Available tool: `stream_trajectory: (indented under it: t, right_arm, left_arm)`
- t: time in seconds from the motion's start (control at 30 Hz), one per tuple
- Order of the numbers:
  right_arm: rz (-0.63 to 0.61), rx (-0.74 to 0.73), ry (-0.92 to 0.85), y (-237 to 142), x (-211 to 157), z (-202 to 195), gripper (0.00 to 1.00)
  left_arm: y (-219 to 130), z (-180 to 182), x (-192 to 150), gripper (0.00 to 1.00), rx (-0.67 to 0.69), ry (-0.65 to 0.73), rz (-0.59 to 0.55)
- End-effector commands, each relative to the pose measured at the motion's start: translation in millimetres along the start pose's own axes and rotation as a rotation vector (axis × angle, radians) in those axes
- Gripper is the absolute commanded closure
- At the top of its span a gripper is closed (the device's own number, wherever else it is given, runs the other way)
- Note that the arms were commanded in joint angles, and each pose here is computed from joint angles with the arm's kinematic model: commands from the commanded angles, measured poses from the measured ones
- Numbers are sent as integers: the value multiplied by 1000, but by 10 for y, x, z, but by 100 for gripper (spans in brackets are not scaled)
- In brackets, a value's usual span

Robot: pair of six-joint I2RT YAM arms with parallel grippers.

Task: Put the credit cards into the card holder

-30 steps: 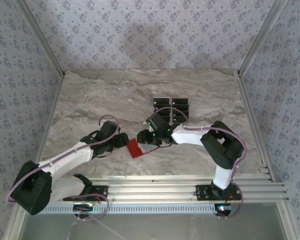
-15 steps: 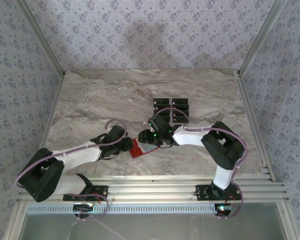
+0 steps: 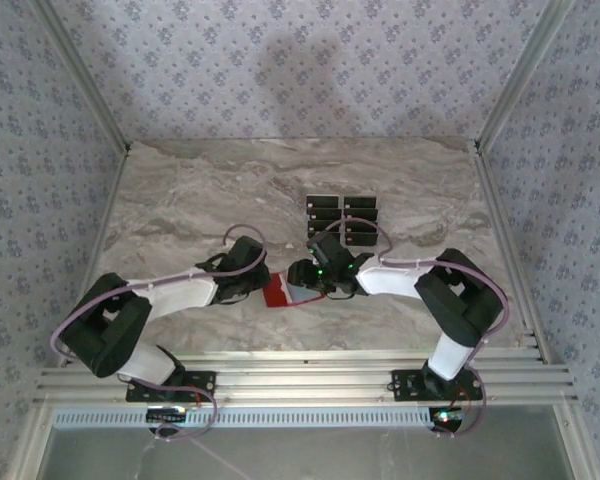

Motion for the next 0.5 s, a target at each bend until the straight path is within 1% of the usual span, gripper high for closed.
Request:
stream_trajectory:
  t: [0.0, 0.33, 0.4, 0.47]
  right_arm:
    - [3, -87, 52, -23, -93, -250, 45]
    - [-32, -58, 28, -158, -44, -111, 44]
    - [-42, -61, 7, -198, -9, -77, 43]
    - [-52, -67, -19, -247, 31, -37, 43]
  left_arm:
    - [51, -122, 198, 92, -31, 30, -34]
    - [227, -151, 465, 93, -44, 64, -15]
    - [205, -149, 486, 91, -45, 68, -18]
    - [161, -135, 495, 85, -45, 67, -21]
Point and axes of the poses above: each hand's point on the last joint's axis, 136 mm out from that joint toward the fingers, its own y axis out along the fingers, its own z axis along the line the jaws close on, x = y × z, the point moved 4 cm from there along -y, back along the fingers, and after that the axes turned 12 degrees about y, right-handed, at the moved point
